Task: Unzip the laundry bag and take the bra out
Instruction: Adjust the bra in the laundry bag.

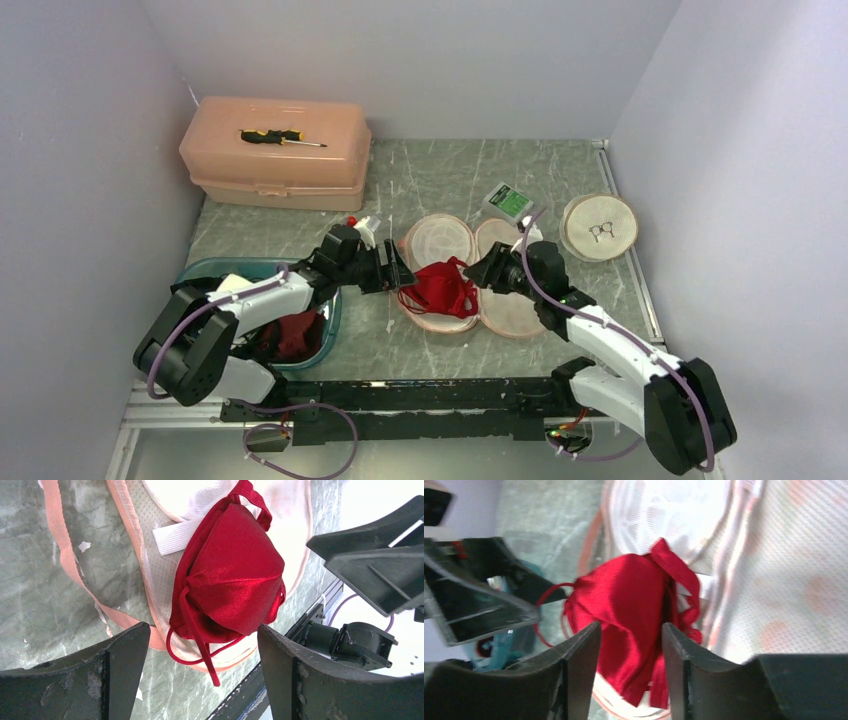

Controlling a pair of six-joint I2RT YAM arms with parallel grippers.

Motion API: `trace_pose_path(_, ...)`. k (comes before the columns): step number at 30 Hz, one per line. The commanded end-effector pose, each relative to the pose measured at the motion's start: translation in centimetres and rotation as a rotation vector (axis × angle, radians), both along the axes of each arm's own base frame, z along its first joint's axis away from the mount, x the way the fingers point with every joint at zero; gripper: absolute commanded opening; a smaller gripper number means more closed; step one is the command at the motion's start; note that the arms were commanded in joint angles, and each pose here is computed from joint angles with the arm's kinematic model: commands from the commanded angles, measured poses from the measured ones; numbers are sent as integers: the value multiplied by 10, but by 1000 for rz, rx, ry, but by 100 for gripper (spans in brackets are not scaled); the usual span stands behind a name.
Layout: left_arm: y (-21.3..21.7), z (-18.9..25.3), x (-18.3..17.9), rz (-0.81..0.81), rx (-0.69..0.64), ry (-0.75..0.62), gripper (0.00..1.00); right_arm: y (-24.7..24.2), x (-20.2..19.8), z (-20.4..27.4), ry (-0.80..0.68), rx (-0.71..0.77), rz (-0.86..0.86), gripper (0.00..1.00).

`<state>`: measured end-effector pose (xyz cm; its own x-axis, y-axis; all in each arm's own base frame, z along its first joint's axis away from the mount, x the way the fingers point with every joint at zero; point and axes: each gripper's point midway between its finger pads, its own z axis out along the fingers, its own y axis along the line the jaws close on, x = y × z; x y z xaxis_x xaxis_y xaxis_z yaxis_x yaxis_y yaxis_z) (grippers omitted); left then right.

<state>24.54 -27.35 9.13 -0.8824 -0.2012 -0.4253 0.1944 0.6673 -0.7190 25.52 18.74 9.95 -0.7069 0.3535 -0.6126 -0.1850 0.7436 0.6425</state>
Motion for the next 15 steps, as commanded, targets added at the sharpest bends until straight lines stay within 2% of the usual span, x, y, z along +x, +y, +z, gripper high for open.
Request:
trace_pose_path(1, -13, 21, 10, -16, -80, -37, 84, 24, -5, 51, -139, 110, 134, 43)
trace_pose_path(2, -15, 22, 10, -17, -91, -30, 84, 34, -10, 59, -148, 157, 186, 33)
trace_pose_path(5, -19, 22, 7, -22, -125, -4, 84, 60, -17, 69, -140, 198, 303, 18)
trace_pose_path(10, -21, 19, 2, -18, -137, 50, 84, 83, -13, 54, -77, 212, 370, 13)
trace_pose_path(15, -19, 9, -4, -9, -96, 148, 86, 85, -8, 2, 48, 155, 343, 11)
